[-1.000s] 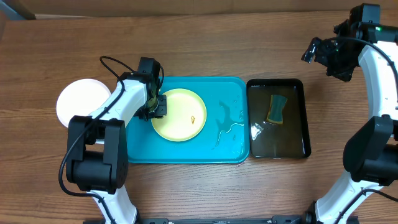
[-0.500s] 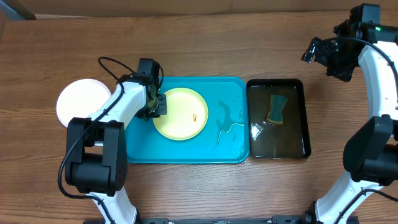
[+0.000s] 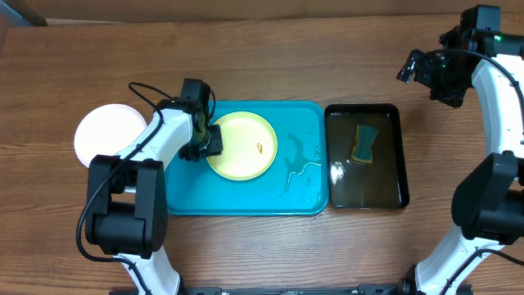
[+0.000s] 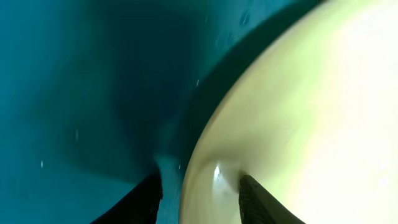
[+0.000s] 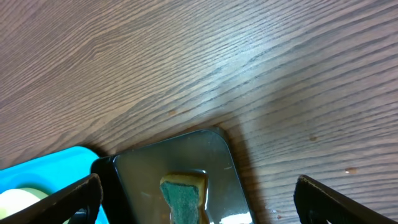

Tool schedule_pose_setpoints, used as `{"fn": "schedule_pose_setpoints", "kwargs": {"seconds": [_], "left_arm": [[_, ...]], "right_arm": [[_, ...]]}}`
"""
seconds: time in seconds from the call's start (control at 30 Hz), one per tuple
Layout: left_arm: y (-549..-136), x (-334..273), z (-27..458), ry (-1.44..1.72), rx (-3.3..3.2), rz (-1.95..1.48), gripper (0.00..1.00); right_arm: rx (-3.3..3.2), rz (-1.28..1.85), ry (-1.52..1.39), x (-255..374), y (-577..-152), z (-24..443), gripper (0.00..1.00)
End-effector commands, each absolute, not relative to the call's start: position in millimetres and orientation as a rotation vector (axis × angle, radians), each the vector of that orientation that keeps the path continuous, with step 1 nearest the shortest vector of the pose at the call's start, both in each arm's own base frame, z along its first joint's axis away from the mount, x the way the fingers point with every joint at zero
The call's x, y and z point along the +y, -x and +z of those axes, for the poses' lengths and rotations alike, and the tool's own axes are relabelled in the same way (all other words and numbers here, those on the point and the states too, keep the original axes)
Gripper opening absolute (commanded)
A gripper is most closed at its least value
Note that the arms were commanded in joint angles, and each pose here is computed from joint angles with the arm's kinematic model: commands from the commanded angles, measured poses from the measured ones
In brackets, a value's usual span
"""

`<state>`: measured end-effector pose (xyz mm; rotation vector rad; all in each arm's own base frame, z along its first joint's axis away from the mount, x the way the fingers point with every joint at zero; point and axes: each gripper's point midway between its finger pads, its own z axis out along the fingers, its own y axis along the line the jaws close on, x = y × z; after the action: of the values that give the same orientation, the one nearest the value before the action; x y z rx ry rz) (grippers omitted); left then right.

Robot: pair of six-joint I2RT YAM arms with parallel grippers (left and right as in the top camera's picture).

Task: Clean dirty plates on tray and stack at the side
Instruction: 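Pinch the yellow plate rim with the left gripper and hold it, then lower the right gripper into the basin and grasp the sponge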

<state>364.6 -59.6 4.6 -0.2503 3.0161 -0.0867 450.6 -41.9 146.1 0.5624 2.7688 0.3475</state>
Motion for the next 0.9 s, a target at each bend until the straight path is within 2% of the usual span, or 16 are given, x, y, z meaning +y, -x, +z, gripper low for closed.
{"fn": "schedule_pose_setpoints", "kwargs": {"seconds": [0.0, 0.07, 0.23, 0.3, 0.37, 0.4, 0.43, 0.6, 0.67, 0.87], "left_arm": [[-362, -53, -9, 0.255, 3.028, -0.049, 0.36], [-365, -54, -9, 0.255, 3.015, -0.055, 0.23], [-358, -59, -9, 0.269, 3.044, -0.094, 0.22], [-357, -64, -9, 0.267, 3.051, -0.132, 0.15], [-357, -65, -9, 0.266, 3.053, -0.141, 0.04], [-357, -64, -9, 0.266, 3.053, -0.140, 0.04], [-356, -64, -9, 0.266, 3.055, -0.140, 0.04], [-355, -64, -9, 0.268, 3.058, -0.139, 0.04], [-355, -64, -9, 0.267, 3.058, -0.139, 0.04], [-355, -64, -9, 0.258, 3.058, -0.137, 0.10]], "right_arm": [[2.741, 0.352, -0.546, -42, -454, 156, 1.00], [2.740, 0.352, -0.546, -42, -454, 156, 1.00], [2.735, 0.490, -0.539, -25, -454, 160, 1.00], [2.789, 0.526, -0.562, -20, -440, 157, 1.00], [2.809, 0.613, -0.523, -9, -434, 159, 1.00], [2.818, 0.659, -0.486, -2, -431, 161, 0.94], [2.833, 0.696, -0.464, 4, -427, 161, 0.83], [3.020, 0.588, -0.454, 19, -390, 150, 0.77], [3.089, 0.506, -0.426, 24, -378, 143, 0.77], [3.253, 0.316, -0.308, 49, -346, 118, 0.95]]}}
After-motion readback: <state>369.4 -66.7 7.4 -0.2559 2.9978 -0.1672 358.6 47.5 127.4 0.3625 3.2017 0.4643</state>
